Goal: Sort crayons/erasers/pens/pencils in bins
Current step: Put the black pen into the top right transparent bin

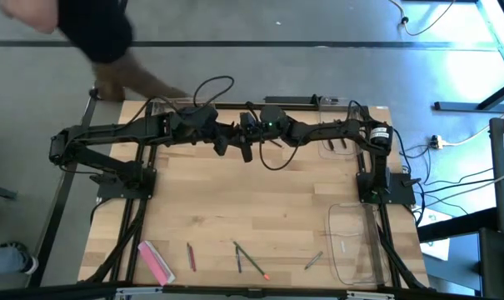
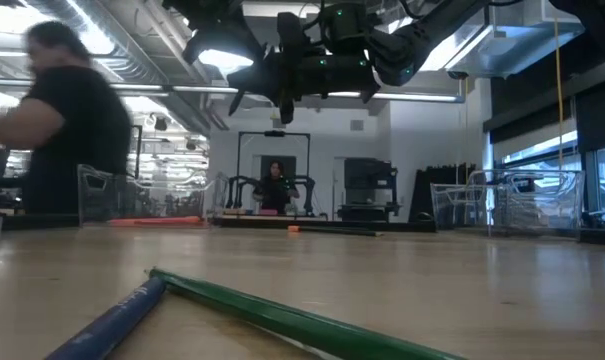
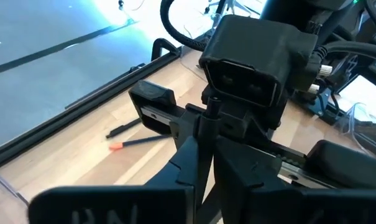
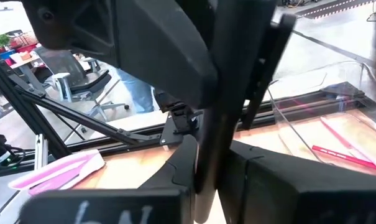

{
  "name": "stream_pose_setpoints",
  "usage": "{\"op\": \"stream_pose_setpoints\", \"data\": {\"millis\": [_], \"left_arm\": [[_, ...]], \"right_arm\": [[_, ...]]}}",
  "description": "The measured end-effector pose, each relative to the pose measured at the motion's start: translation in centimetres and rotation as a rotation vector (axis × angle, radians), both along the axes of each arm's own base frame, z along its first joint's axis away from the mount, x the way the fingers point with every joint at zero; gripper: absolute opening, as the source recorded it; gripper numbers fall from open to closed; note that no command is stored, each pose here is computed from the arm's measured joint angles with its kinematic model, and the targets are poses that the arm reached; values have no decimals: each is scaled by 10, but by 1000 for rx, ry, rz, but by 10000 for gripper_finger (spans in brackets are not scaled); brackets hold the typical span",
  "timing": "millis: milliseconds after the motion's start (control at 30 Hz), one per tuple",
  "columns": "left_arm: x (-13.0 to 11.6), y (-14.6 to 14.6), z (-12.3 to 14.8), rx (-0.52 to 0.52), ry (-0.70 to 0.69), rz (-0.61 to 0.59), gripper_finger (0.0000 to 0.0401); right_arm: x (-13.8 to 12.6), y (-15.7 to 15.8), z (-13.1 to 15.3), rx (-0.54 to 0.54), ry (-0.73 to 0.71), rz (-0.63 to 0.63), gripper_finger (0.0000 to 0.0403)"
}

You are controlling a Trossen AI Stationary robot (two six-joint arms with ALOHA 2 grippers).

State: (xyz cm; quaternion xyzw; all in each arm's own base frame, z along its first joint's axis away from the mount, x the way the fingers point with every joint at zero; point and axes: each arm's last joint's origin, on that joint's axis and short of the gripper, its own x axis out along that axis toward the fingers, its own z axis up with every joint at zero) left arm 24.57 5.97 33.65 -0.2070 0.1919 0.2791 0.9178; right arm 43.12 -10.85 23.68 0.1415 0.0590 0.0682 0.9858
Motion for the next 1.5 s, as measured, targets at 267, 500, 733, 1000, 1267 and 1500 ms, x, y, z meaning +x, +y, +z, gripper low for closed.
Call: {"op": "stream_pose_setpoints", "data": {"millis": [267, 500, 733, 1000, 1267, 1500], "left_arm": [[-1, 0, -1, -35, -8, 28, 92], [-11, -1, 7, 9, -14, 16, 99], [-37, -5, 26, 80, -69, 77, 99], [-41, -16, 30, 171, -26, -41, 99], [-29, -16, 21, 173, 15, -47, 99], [-23, -14, 16, 167, 40, -49, 99]], "right_arm": [[-1, -4, 0, -4, -4, 19, 34], [-19, -29, 12, 2, 60, -32, 38], [-62, -48, 46, -70, 214, -135, 41], [-139, -38, 98, -163, 454, -363, 42], [-226, -38, 117, 145, 716, -746, 43], [-261, -61, 95, 338, 987, -938, 42]]}}
